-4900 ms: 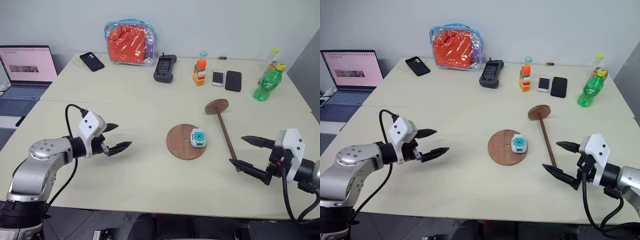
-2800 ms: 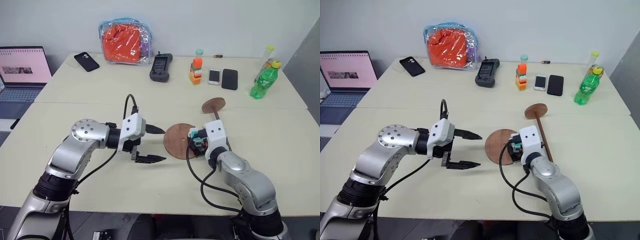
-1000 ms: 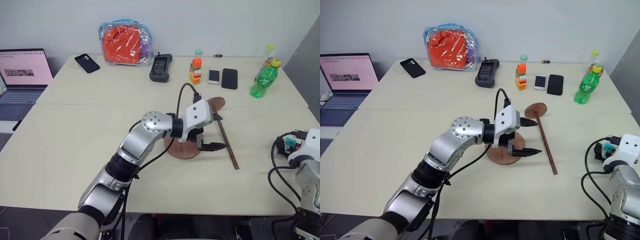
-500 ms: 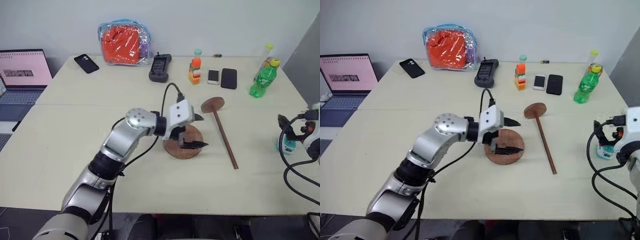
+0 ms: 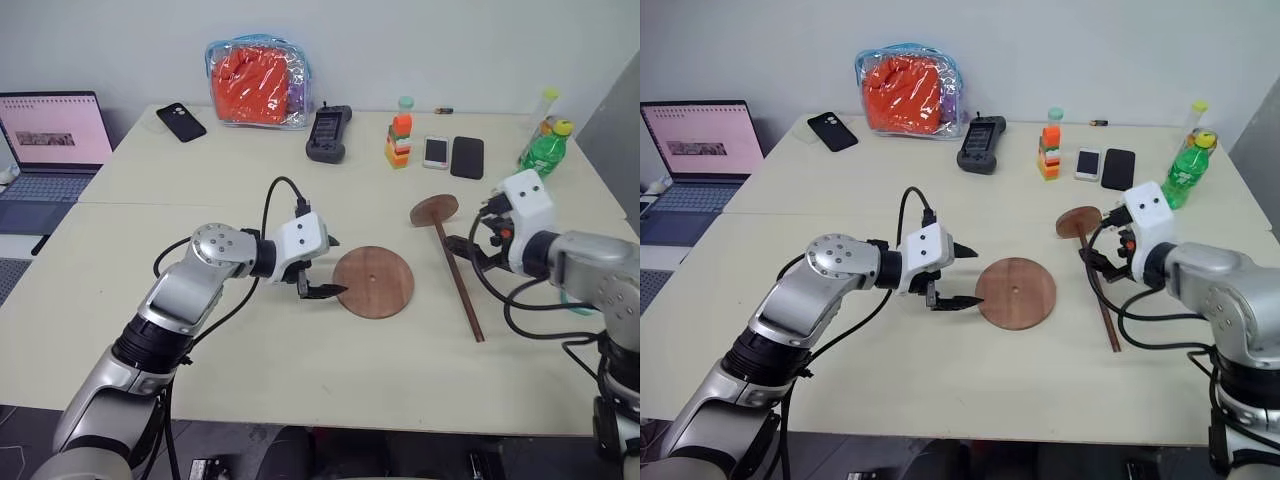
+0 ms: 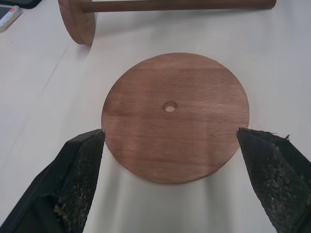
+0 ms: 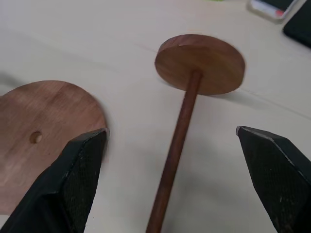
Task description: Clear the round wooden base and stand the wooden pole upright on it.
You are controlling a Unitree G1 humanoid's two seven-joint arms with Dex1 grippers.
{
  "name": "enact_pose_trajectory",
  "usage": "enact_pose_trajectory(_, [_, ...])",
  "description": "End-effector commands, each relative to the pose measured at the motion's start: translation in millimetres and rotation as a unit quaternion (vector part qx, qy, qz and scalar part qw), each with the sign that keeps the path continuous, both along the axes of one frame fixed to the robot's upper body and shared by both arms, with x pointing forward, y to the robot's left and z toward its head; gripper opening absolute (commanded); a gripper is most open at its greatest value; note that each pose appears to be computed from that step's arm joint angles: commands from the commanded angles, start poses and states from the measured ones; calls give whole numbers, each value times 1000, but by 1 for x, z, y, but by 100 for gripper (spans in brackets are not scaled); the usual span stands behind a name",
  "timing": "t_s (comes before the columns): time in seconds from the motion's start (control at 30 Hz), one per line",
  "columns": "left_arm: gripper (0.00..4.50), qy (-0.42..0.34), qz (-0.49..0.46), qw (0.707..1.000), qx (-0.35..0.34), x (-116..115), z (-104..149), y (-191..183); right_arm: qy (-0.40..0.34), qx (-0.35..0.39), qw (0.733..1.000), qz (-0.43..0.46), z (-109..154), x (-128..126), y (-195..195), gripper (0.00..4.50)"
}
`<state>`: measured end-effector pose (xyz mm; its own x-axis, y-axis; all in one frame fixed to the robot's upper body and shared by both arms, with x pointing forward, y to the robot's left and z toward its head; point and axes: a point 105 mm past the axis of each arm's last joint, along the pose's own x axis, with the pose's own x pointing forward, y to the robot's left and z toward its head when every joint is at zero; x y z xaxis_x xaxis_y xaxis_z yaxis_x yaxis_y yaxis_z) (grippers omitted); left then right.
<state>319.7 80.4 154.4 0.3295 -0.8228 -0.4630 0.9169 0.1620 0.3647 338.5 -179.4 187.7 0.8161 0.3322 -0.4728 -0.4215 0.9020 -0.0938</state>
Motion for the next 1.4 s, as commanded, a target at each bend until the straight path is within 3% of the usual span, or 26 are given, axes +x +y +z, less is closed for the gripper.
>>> enact_pose_trajectory(0.03, [450,-29,-24,999,-1,-9,3,-11,46,0,999,-2,-7,20,1,446])
enact_pose_trajectory(0.4, [450,-51,-30,998,3,-17,-9,-21,185,-16,982,26,-28,48,7,446])
enact_pose_trajectory(0.5, [450,-51,-31,998,-8,-21,-8,-27,199,-21,979,33,-29,53,9,369])
enact_pose_trajectory(0.63, [450,-48,-42,998,-21,-27,-4,-28,210,-28,976,41,-30,57,8,313])
enact_pose_trajectory(0.87, [450,-32,-36,997,-58,-31,7,-23,227,-26,972,45,-33,58,10,149])
enact_pose_trajectory(0.9, [450,-32,-32,997,-64,-29,8,-23,227,-26,972,45,-33,58,10,104])
enact_pose_trajectory(1.0, [450,-28,-17,997,-70,-27,9,-17,233,-19,971,47,-33,57,10,46])
enact_pose_trajectory(1.07, [450,-28,-5,997,-67,-24,9,-11,237,-11,970,44,-32,55,9,22])
enact_pose_trajectory(1.23, [450,-25,12,997,-67,-21,9,-1,232,8,972,38,-24,56,9,22])
enact_pose_trajectory(1.4, [450,-19,31,997,-66,-19,11,16,177,48,981,59,15,60,21,22])
